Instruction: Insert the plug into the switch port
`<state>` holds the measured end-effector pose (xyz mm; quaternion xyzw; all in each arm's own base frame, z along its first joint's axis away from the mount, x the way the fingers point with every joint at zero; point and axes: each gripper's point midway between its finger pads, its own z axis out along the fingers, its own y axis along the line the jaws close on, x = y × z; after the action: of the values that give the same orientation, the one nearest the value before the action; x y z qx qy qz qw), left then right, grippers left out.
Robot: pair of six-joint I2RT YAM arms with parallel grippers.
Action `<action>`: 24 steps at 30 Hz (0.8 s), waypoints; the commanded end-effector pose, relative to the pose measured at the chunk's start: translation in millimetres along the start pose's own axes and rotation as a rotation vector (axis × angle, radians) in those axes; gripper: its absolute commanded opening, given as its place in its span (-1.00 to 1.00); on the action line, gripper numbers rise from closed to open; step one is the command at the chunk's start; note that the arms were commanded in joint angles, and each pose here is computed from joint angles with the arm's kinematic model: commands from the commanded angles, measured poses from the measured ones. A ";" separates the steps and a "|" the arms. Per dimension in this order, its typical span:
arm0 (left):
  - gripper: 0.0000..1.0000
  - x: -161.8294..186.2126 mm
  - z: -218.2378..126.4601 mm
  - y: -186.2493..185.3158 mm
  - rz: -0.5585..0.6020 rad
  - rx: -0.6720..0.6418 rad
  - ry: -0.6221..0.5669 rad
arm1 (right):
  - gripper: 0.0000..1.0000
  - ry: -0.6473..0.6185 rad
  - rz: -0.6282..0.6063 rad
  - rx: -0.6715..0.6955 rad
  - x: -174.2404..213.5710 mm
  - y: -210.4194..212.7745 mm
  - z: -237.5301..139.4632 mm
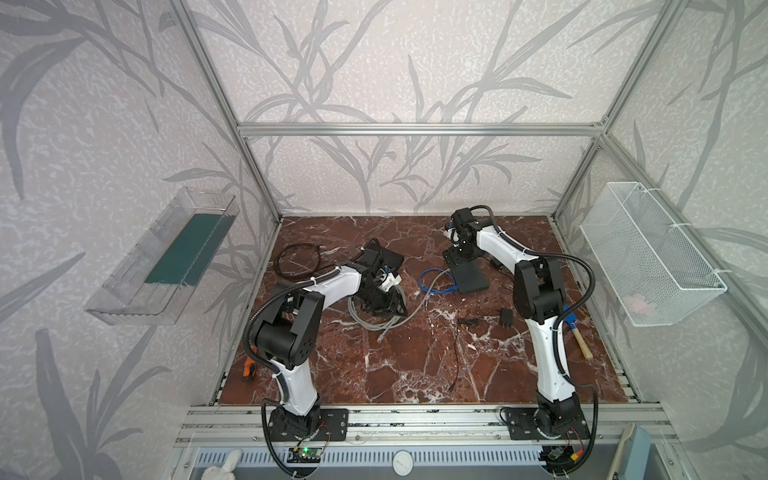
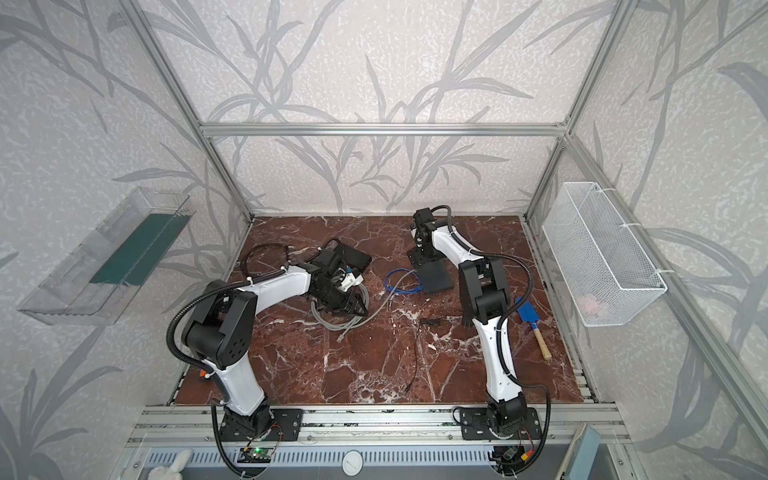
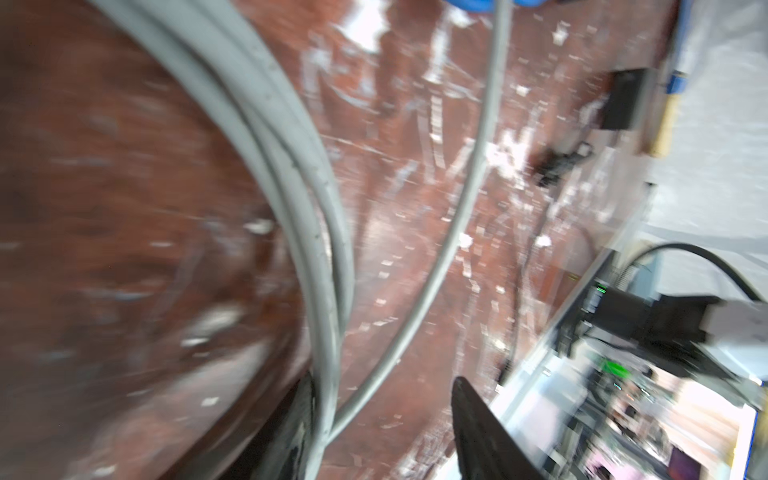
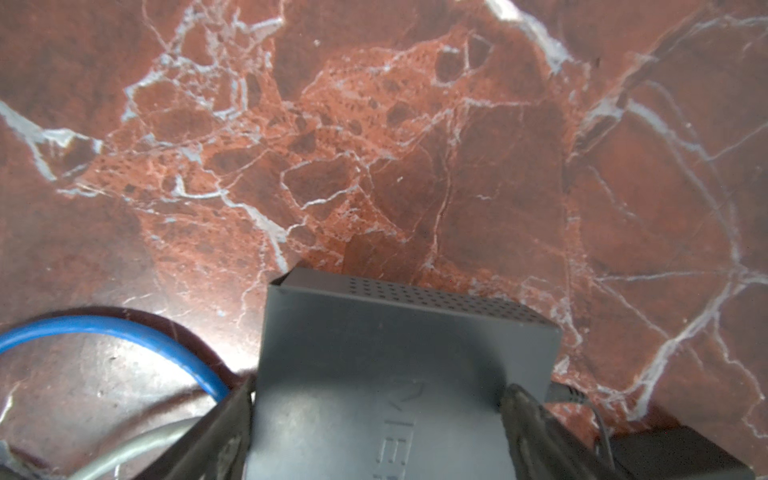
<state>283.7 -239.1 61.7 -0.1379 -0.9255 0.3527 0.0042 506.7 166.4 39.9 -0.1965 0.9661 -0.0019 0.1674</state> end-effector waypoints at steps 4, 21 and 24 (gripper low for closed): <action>-0.08 2.3 -13.1 -25.4 0.053 0.107 0.028 | 0.85 0.064 0.002 -0.047 14.9 3.9 10.9; 0.28 -95.5 -110.9 11.7 0.003 -0.190 -0.429 | 0.85 -0.076 -0.010 -0.146 -3.0 43.0 -59.9; 0.38 -112.3 -117.9 35.5 -0.041 -0.271 -0.490 | 0.85 -0.111 -0.034 -0.196 -8.2 63.7 -67.0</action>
<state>381.4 -187.0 136.9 -0.0751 -0.9338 0.2979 -0.1832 475.3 204.1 77.7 -0.2181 0.9569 0.0678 0.1794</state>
